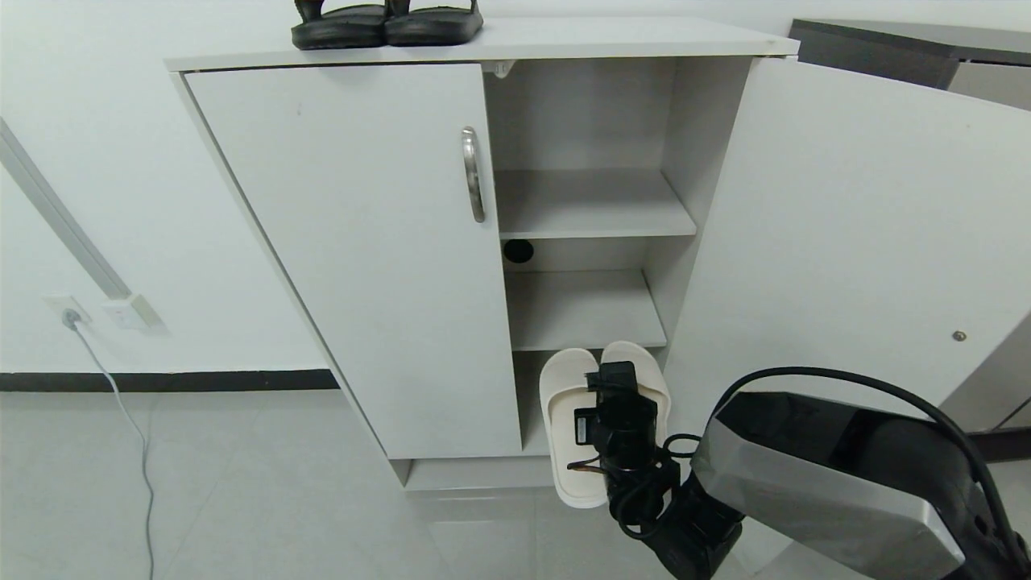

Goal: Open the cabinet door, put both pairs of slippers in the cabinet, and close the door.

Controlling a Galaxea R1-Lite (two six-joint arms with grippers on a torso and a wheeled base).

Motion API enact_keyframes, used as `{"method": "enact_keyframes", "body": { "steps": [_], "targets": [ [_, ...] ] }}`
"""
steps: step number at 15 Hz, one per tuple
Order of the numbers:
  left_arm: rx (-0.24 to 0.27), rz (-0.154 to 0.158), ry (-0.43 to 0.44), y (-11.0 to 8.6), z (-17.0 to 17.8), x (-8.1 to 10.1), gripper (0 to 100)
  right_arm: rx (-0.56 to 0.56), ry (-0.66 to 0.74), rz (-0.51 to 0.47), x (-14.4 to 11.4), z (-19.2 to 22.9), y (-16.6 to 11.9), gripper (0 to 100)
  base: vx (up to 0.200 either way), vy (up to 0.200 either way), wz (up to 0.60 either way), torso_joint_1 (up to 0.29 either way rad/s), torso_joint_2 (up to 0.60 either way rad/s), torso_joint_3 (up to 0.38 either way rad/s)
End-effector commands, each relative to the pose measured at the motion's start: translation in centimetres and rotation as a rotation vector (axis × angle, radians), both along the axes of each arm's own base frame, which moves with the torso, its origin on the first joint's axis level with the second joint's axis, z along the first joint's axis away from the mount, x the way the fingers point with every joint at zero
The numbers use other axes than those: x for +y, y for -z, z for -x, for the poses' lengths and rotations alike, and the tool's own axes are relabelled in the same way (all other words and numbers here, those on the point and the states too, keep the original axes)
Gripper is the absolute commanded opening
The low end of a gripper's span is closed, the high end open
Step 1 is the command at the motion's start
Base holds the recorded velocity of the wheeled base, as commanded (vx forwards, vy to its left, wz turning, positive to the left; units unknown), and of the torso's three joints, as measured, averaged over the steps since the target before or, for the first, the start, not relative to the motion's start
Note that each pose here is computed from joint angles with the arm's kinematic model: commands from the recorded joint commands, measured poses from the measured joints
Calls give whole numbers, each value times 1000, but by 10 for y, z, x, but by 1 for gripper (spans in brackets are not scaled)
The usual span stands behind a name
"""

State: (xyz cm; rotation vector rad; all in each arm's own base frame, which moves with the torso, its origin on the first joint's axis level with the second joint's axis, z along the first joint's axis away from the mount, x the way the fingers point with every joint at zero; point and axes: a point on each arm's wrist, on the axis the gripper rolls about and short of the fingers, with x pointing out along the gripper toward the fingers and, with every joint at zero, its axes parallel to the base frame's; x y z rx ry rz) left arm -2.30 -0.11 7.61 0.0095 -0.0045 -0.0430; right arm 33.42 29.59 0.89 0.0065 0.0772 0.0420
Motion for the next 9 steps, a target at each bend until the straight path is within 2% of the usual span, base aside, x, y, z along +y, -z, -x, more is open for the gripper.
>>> {"method": "enact_keyframes", "body": {
  "steps": [1, 3, 9],
  "targets": [
    [1, 0, 0, 0, 0, 0, 0, -9, -1, -9, 0, 1, -5, 0, 0, 0, 0, 0, 0, 0],
    [1, 0, 0, 0, 0, 0, 0, -10, -1, -6, 0, 1, -5, 0, 0, 0, 0, 0, 0, 0],
    [1, 0, 2, 0, 0, 0, 0, -14, -1, -9, 0, 1, -6, 0, 200, 0, 0, 0, 2, 2]
  ]
}}
